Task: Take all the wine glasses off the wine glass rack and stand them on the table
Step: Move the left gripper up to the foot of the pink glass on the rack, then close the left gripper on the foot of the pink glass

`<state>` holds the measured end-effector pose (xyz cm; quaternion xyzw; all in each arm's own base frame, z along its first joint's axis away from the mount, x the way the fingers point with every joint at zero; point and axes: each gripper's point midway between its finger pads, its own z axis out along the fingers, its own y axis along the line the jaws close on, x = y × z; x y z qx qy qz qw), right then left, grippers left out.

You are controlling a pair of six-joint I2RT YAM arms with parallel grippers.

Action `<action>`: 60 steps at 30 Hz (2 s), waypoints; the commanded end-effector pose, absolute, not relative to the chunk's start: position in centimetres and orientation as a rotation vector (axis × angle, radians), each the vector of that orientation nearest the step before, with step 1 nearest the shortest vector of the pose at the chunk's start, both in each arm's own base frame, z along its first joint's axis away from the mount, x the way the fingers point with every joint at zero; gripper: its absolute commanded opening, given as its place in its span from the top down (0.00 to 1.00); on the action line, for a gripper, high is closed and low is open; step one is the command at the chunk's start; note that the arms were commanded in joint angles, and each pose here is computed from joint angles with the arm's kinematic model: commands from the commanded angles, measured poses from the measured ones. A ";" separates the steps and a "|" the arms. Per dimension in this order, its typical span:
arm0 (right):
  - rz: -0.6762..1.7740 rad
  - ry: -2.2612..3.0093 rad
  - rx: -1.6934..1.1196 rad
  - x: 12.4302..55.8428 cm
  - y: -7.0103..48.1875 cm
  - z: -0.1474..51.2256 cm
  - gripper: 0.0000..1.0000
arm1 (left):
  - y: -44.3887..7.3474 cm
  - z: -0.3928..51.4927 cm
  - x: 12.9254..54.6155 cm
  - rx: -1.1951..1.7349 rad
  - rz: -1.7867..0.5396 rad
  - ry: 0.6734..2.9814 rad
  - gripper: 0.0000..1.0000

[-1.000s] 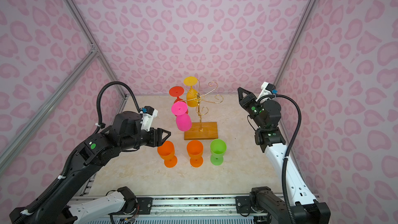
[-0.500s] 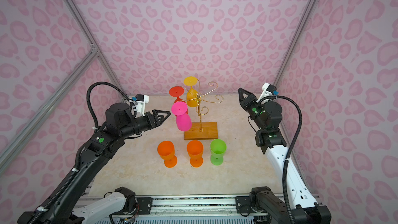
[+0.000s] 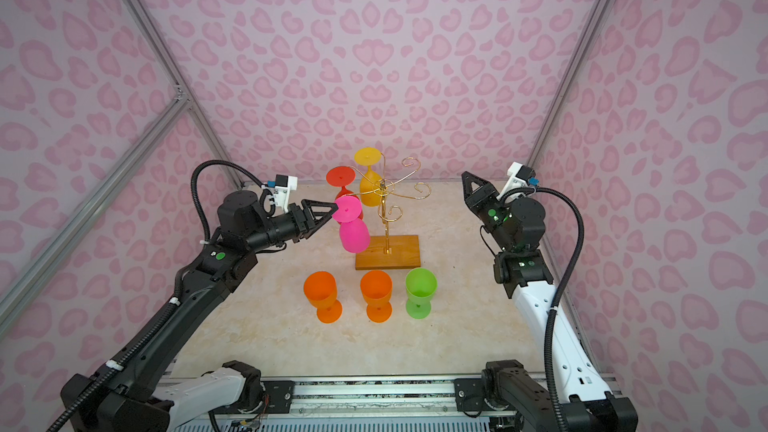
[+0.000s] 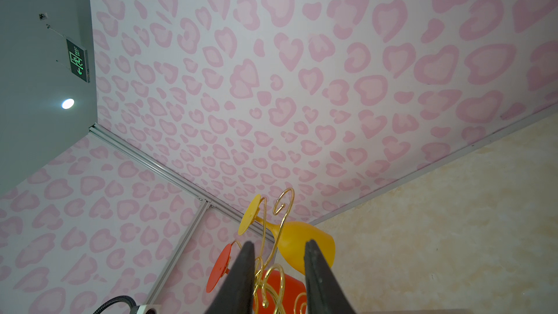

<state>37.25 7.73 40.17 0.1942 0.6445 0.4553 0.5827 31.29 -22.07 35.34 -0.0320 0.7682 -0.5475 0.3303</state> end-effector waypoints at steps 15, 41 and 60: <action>1.080 1.482 0.436 37.3 7.8 40.4 0.71 | -23.4 35.4 31.9 -0.033 -1.502 1.993 0.57; 1.093 1.475 0.446 37.4 7.7 40.5 0.70 | -23.4 35.2 31.2 -0.029 -1.505 2.021 0.89; 1.111 1.463 0.453 37.4 7.5 40.6 0.70 | -23.3 37.6 30.3 -0.048 -1.593 1.984 0.92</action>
